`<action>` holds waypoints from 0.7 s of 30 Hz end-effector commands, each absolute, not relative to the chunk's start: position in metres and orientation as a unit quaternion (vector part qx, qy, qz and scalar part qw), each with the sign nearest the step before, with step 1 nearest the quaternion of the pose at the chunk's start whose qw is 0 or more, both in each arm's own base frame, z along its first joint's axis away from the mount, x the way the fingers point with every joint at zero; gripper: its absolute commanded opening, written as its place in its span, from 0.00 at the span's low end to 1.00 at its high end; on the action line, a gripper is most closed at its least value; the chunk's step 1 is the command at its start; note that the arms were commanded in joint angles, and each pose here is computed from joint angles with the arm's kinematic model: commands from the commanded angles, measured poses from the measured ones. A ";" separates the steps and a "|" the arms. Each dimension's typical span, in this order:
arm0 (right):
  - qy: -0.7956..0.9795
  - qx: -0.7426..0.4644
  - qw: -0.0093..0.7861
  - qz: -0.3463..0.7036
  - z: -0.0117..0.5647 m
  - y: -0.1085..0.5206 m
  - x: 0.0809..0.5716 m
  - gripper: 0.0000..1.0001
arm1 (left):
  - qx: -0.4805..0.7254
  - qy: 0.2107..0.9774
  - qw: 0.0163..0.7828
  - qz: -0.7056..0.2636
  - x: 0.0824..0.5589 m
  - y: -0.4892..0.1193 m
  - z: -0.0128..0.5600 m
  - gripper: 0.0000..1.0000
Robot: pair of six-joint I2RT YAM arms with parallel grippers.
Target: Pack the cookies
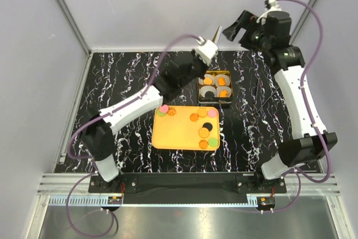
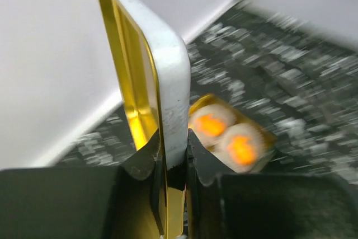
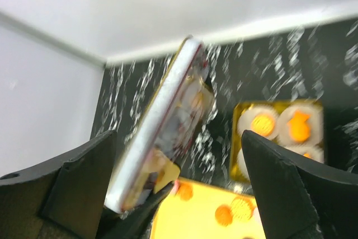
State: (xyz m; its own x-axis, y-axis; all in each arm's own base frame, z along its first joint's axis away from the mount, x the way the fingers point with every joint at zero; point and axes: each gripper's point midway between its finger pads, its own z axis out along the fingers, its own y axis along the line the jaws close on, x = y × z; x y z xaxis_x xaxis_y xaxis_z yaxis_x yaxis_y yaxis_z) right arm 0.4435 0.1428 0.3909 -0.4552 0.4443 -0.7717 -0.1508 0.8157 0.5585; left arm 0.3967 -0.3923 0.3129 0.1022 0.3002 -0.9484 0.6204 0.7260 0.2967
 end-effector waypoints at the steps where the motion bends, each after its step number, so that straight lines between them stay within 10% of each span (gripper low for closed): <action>1: 0.769 0.116 0.587 0.224 0.418 0.103 0.453 1.00 | 0.250 0.654 0.612 -0.368 0.388 -0.385 0.381 0.00; 8: 0.809 0.137 0.526 0.226 0.331 0.079 0.483 1.00 | 0.157 0.612 0.403 -0.662 0.394 -0.391 0.402 0.00; 21: 0.848 0.164 0.460 0.206 0.216 0.070 0.506 1.00 | 0.071 0.626 0.184 -0.755 0.440 -0.417 0.314 0.00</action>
State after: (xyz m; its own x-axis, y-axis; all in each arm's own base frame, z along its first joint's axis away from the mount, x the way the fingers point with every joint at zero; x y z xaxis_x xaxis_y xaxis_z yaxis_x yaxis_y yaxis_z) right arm 0.4959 0.0687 0.2103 -0.5663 0.4673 -0.6789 0.1249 0.8629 0.4897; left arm 0.4718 -0.4152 0.2477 -0.9143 -0.2821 -0.2906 0.2957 0.0255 -0.9550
